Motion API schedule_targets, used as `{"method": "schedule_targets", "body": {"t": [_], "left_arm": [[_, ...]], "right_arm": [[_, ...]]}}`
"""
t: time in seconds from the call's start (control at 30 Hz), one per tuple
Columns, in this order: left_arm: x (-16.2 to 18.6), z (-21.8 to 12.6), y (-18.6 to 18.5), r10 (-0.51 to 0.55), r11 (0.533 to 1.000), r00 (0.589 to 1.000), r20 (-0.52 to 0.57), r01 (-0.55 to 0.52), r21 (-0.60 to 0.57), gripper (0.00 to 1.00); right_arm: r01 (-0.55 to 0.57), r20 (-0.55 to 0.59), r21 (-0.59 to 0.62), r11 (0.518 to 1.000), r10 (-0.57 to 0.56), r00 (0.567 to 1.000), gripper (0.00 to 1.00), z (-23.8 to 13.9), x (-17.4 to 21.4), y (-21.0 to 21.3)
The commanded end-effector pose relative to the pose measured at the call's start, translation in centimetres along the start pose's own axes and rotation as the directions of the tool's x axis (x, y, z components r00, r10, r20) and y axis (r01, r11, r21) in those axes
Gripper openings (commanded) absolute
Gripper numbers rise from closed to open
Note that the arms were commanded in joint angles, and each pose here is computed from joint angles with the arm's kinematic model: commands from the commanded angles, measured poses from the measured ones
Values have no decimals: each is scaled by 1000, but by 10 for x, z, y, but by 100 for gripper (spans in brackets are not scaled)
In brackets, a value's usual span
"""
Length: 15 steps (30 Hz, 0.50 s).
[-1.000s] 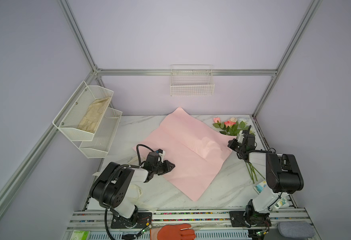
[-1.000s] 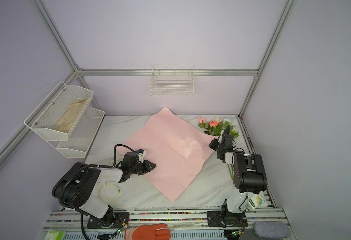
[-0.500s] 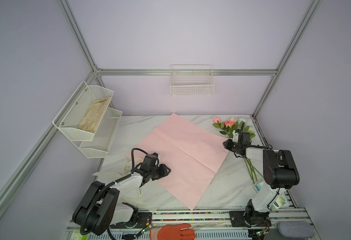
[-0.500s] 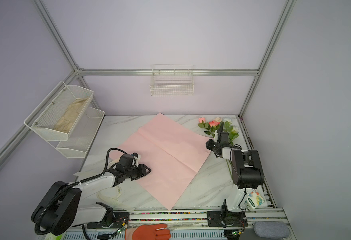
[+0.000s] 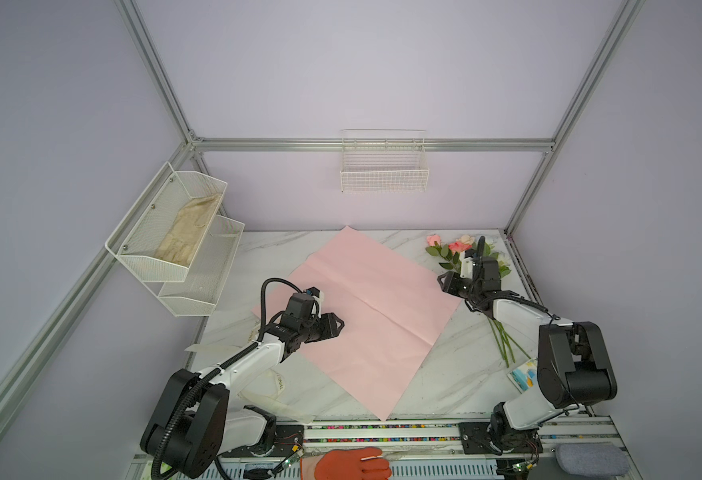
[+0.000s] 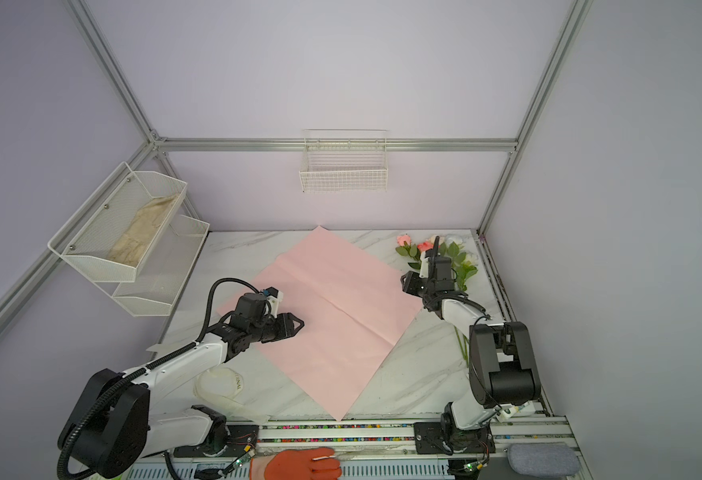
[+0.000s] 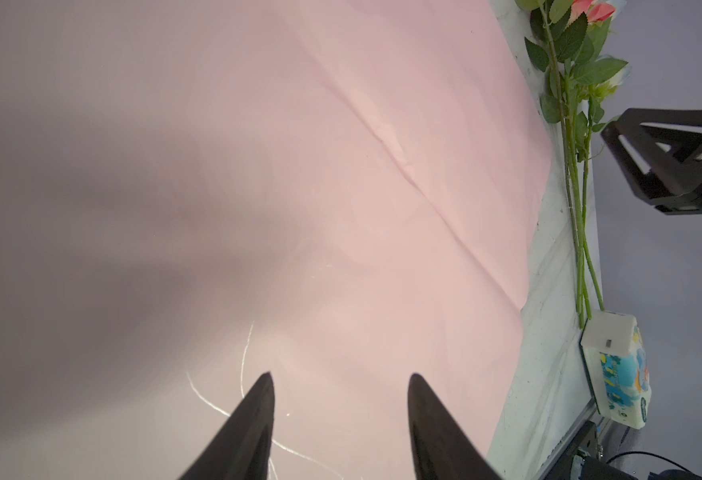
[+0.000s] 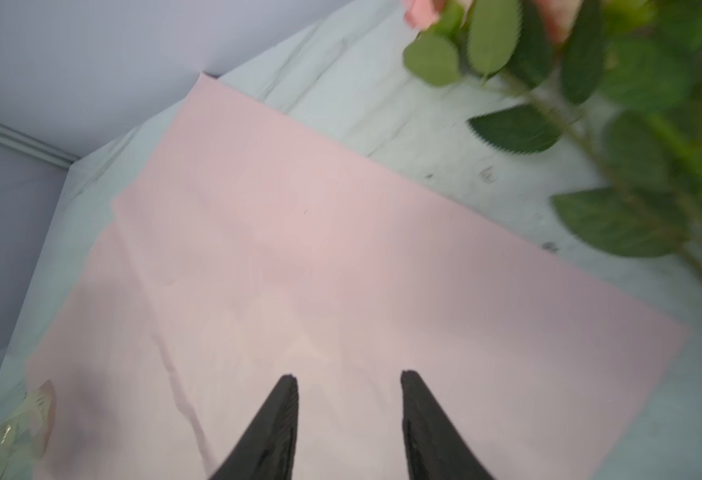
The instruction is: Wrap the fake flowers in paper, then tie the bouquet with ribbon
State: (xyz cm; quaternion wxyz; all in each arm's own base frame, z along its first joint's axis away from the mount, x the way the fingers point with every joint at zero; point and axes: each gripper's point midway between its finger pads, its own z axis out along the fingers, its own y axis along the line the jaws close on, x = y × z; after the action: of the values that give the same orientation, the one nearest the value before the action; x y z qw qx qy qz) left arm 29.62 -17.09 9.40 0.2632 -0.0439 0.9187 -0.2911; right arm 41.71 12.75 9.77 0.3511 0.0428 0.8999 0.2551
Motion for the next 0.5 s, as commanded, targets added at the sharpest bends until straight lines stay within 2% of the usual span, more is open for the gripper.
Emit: {"method": "schedule_targets", "body": {"t": [0.0,0.13,0.2,0.3,0.37,0.47], "left_arm": [[-47,-23,-33,76,996,988,135,-82,43,53],[-59,-39,-33,74,997,980,186,-78,15,57],[-69,-56,-35,78,996,960,268,-85,13,59],[-81,-76,-33,88,995,915,394,-95,-3,74],[-85,-85,-28,104,995,894,435,-96,-40,83],[-88,-99,-22,145,989,877,458,-110,-102,90]], "right_arm": [[12,-104,-38,999,-16,994,41,17,35,10],[19,-152,9,1000,-18,988,41,30,52,-5],[21,-164,42,999,-14,986,41,34,58,-14],[40,-179,54,998,-29,983,42,32,54,-14],[49,-128,71,996,-40,991,46,23,37,-9],[13,12,164,986,-15,1000,51,-1,-3,-20]]}}
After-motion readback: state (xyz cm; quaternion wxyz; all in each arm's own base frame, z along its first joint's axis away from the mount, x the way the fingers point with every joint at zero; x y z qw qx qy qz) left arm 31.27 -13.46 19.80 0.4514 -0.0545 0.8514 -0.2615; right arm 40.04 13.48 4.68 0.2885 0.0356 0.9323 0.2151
